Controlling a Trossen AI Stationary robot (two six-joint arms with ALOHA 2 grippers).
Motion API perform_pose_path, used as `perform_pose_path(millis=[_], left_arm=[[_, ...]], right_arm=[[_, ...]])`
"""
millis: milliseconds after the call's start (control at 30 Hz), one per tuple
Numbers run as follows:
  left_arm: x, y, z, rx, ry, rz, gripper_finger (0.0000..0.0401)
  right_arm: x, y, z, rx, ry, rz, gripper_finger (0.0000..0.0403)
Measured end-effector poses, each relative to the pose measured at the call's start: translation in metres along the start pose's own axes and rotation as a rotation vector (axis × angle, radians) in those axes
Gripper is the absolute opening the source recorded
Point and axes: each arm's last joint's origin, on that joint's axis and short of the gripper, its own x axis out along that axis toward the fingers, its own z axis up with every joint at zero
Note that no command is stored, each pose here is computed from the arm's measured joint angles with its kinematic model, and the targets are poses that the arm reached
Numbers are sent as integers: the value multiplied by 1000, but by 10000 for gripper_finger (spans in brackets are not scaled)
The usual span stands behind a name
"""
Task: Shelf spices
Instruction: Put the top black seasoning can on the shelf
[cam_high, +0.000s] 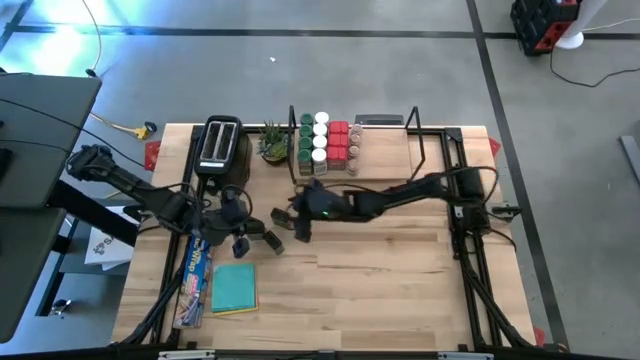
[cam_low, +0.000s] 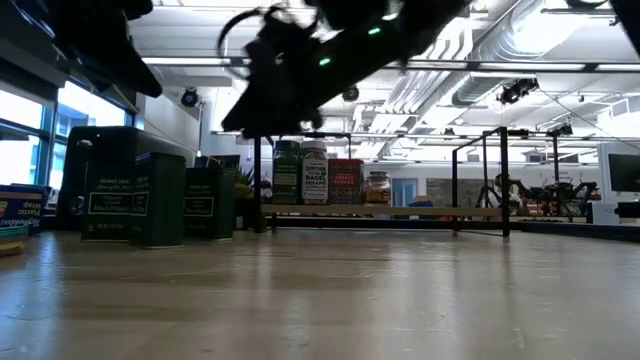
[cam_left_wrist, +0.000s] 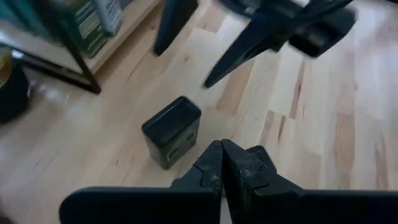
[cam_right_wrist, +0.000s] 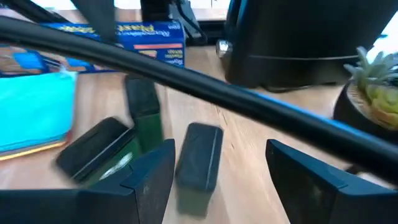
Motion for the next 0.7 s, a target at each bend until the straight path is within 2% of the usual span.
perform_pose_path(millis=[233,367,533,700], left_arm=[[-3,-1,-5,-13,20,12,0],[-4,-2,-6,-8,18,8,0],[-3,-2,-6,0,19,8,0],[-4,-1,-6,1,5,23,0]], right_arm=[[40,-1,11,-7,118,51,245],[56,3,2,-16,180,74,245],[60,2,3,25,178,67,237],[62,-10,0,87,214,115,201]])
